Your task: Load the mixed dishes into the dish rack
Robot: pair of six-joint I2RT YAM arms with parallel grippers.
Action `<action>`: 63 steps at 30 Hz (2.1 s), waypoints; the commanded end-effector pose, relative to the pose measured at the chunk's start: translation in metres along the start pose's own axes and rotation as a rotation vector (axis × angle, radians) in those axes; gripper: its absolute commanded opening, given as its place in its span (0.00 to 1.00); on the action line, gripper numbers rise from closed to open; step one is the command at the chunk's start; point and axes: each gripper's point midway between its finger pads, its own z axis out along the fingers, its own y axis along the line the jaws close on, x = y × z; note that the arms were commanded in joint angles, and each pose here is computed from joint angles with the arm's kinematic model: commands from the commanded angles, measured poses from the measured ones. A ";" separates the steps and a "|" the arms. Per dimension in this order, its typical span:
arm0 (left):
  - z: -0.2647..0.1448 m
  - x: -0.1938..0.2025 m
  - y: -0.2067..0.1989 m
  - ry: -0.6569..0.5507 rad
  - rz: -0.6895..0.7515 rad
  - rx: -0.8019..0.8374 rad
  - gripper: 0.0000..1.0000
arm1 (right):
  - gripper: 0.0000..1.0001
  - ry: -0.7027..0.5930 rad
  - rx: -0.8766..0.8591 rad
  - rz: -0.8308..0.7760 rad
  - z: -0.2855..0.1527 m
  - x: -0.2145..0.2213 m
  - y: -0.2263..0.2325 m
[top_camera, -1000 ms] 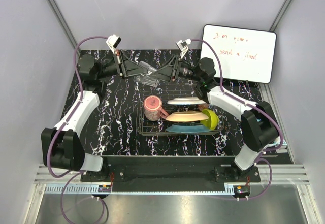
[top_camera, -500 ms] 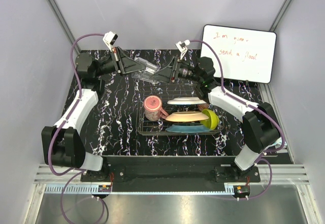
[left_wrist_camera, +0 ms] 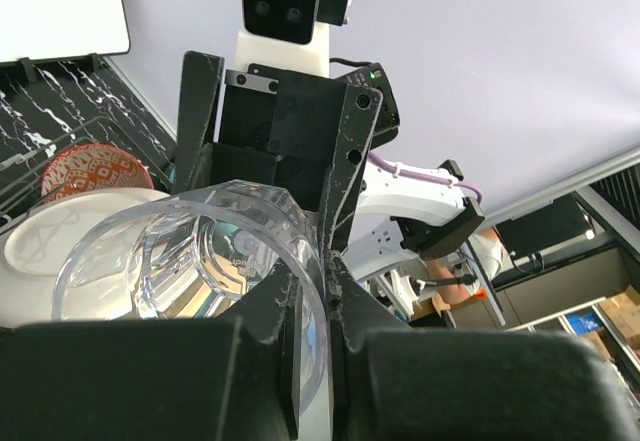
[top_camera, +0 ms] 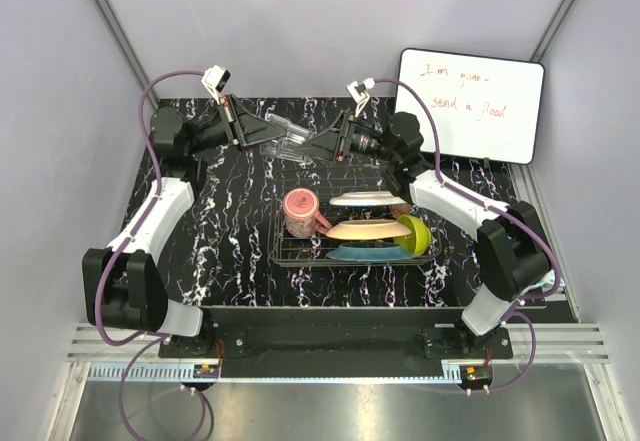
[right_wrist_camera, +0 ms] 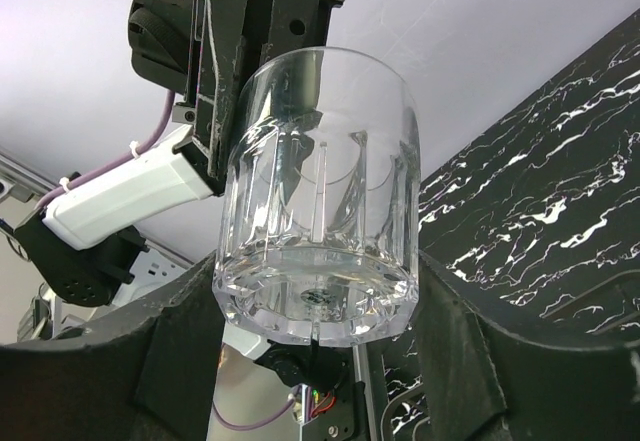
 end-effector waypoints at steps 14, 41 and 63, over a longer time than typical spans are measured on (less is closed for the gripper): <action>-0.028 0.019 0.019 0.061 0.175 -0.075 0.67 | 0.00 0.117 0.288 -0.153 -0.033 -0.014 0.027; -0.101 0.019 0.093 0.071 0.362 -0.467 0.94 | 0.00 0.963 0.891 -0.192 -0.089 0.136 0.015; -0.105 0.030 0.098 0.096 0.407 -0.469 0.93 | 0.00 1.086 0.843 -0.133 -0.053 0.178 -0.035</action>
